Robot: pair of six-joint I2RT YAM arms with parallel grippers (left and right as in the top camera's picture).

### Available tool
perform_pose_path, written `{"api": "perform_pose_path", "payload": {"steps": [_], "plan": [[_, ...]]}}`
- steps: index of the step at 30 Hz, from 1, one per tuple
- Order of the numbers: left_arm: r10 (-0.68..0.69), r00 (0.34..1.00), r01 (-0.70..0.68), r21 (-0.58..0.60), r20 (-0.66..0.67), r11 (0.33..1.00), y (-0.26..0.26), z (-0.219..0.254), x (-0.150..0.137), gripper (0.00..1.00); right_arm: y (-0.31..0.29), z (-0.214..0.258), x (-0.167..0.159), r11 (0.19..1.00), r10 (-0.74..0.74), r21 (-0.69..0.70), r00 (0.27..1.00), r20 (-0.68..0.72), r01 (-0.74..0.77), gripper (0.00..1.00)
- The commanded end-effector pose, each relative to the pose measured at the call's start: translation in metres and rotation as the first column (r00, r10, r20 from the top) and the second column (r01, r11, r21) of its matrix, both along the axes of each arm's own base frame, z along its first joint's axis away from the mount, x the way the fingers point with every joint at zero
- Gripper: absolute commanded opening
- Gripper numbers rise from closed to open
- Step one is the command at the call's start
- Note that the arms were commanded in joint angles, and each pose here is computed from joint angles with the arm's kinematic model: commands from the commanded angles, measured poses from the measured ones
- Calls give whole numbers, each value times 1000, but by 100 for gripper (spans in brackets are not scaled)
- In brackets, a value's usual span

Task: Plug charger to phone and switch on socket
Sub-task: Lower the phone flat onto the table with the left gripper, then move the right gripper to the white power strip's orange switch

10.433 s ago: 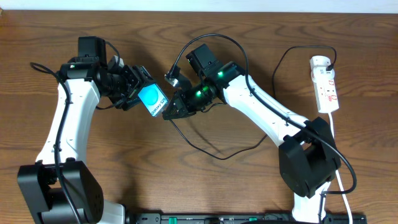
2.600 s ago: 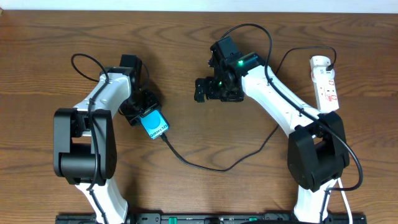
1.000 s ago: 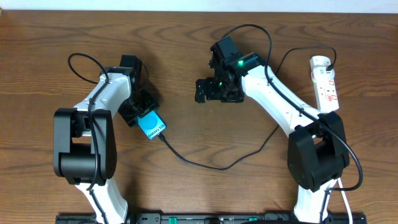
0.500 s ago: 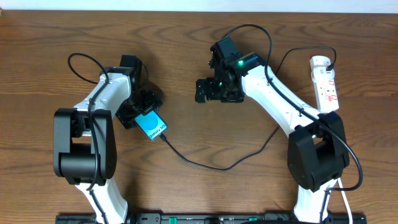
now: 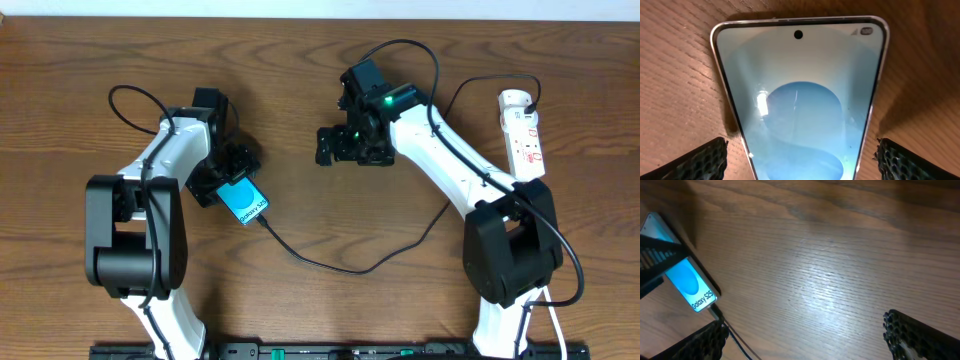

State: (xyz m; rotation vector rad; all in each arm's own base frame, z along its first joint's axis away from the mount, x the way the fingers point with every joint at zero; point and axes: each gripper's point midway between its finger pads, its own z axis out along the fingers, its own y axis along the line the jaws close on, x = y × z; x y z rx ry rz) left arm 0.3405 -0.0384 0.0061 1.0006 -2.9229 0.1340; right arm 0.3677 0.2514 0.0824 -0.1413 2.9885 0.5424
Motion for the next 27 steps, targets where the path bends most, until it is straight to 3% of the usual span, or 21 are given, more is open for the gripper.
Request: {"api": "perform_pose_path", "payload": {"steps": [1,13,20,27], "plan": [[-10,995,9,8,98,1000,2,34,12,95,-12,5,7,1000,-19,-1,1000,5,19,99],[-25,926,27,0,378,1000,2,143,8,95,-68,60,22,985,-171,6,981,90,171,99],[-24,875,30,-4,483,1000,2,183,-2,95,-137,113,14,908,-391,-75,897,207,413,99],[-29,837,37,-3,546,999,3,207,-9,95,-204,174,-4,827,-529,-11,785,322,562,99]]}}
